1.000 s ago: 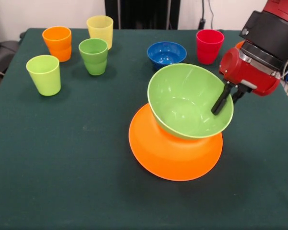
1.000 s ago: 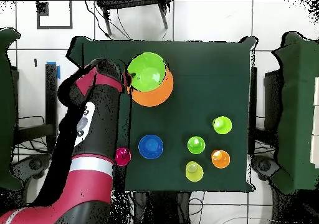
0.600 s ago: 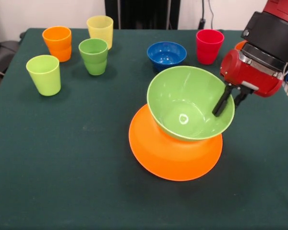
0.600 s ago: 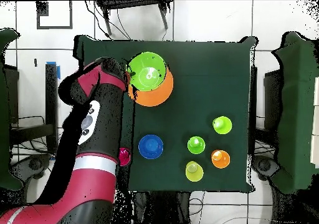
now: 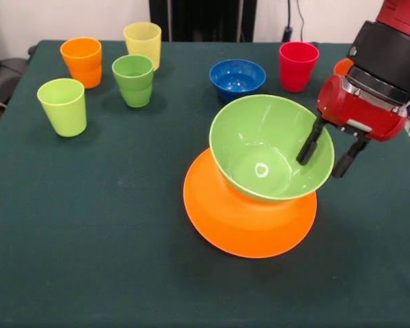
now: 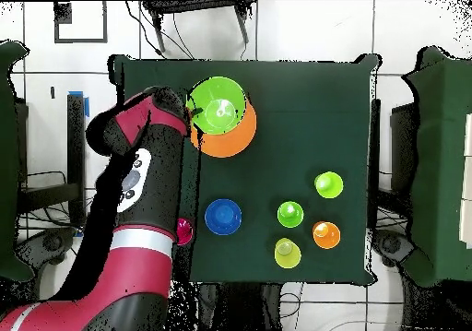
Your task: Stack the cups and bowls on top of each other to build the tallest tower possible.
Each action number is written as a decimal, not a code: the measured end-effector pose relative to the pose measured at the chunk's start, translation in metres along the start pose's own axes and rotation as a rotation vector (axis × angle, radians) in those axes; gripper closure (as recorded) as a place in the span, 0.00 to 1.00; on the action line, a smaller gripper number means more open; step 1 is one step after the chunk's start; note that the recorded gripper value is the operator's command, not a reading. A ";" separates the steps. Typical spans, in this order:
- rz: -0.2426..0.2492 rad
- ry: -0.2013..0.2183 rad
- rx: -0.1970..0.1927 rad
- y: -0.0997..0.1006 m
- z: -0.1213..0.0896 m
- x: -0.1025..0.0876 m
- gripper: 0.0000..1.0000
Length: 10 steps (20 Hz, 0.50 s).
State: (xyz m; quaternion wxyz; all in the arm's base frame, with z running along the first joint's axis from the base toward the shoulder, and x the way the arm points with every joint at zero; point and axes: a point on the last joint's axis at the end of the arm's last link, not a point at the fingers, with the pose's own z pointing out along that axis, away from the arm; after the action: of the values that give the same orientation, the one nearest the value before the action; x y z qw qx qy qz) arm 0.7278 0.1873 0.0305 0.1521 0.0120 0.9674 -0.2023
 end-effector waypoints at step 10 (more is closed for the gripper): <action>0.028 0.015 -0.016 0.001 -0.005 0.001 0.00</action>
State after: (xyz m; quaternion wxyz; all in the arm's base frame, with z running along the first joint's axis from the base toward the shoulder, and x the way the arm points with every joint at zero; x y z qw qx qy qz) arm 0.7259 0.1903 0.0338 0.1476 0.0257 0.9698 -0.1923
